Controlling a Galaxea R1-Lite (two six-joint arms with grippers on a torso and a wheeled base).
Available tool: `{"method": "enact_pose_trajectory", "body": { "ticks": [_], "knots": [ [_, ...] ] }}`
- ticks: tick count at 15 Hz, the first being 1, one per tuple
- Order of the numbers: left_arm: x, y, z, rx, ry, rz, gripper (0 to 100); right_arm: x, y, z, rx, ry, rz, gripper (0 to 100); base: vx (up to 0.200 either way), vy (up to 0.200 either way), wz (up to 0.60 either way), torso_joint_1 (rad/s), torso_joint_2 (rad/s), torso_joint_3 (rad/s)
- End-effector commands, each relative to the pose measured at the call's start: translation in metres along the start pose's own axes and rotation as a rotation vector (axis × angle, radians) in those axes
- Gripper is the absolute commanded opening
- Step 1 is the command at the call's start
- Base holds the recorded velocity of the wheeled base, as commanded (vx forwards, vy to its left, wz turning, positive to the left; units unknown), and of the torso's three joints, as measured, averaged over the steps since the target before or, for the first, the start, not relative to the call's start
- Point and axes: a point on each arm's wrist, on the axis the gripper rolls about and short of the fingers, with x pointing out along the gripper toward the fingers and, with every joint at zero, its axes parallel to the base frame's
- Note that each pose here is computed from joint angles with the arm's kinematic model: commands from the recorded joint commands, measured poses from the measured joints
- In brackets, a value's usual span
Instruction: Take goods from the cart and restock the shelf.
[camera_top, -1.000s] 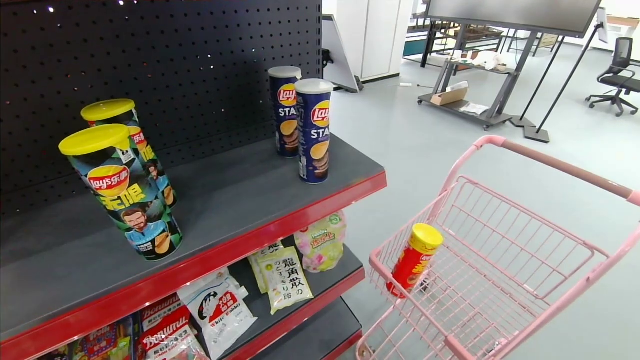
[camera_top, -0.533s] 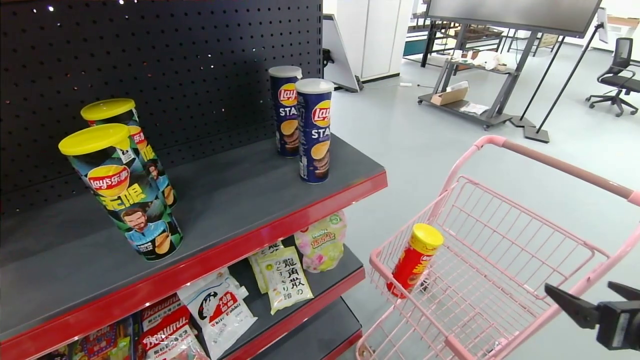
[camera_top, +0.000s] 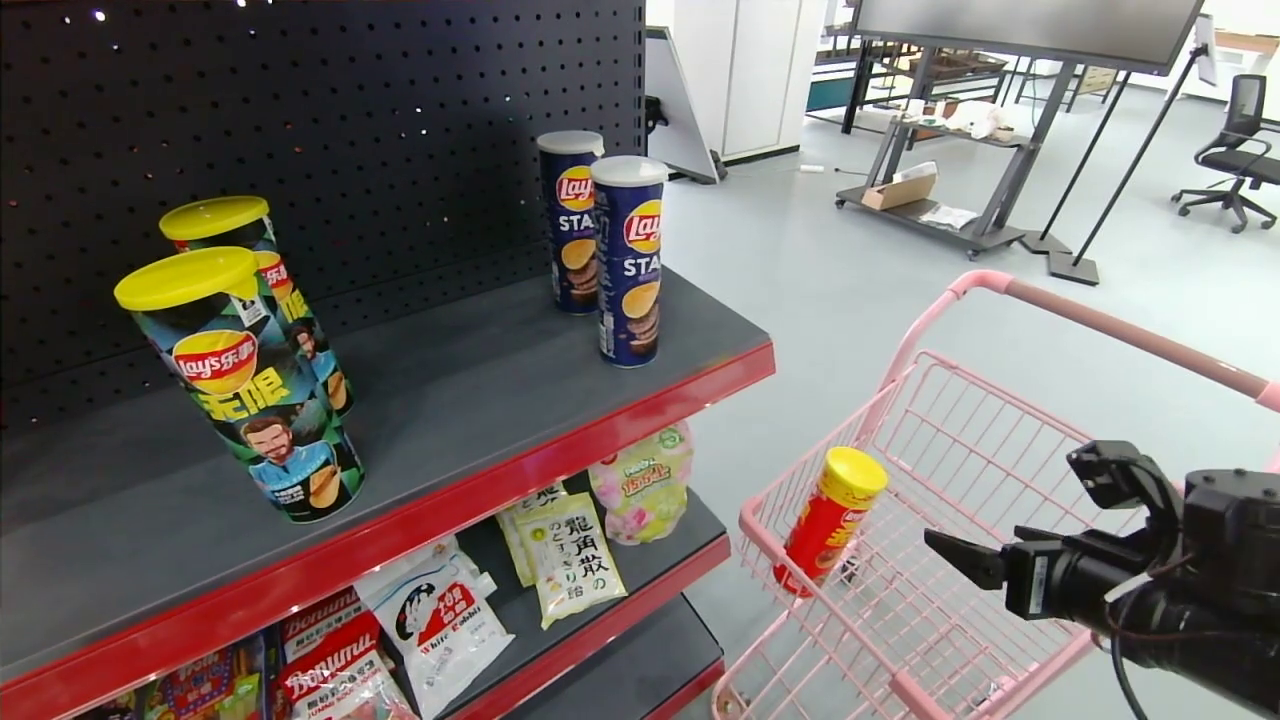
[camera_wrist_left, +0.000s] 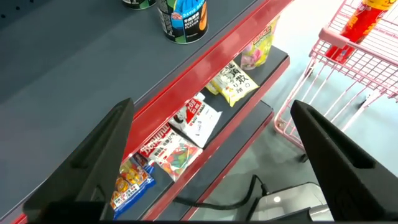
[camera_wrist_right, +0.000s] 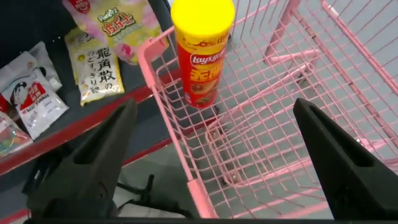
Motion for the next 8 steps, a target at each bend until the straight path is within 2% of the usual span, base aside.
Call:
{"method": "enact_pose_trajectory", "body": {
  "ticks": [1,2,4,8],
  "knots": [
    [0.002,0.0,0.0,0.002,0.011,0.003,100,0.048,-0.007,-0.028,0.011,0.048,0.025,100,0.0,0.0,0.0,0.0,0.0,0.0],
    [0.003,-0.001,0.001,0.003,0.014,0.001,100,0.059,-0.01,-0.031,-0.003,-0.01,0.072,100,0.0,0.0,0.0,0.0,0.0,0.0],
    [0.003,-0.001,0.002,0.003,0.014,0.001,100,0.067,-0.01,-0.043,-0.033,0.029,0.119,100,0.0,0.0,0.0,0.0,0.0,0.0],
    [0.002,0.0,0.002,0.003,0.012,0.007,100,0.083,-0.01,-0.043,-0.04,0.019,0.126,100,0.0,0.0,0.0,0.0,0.0,0.0]
  ]
}}
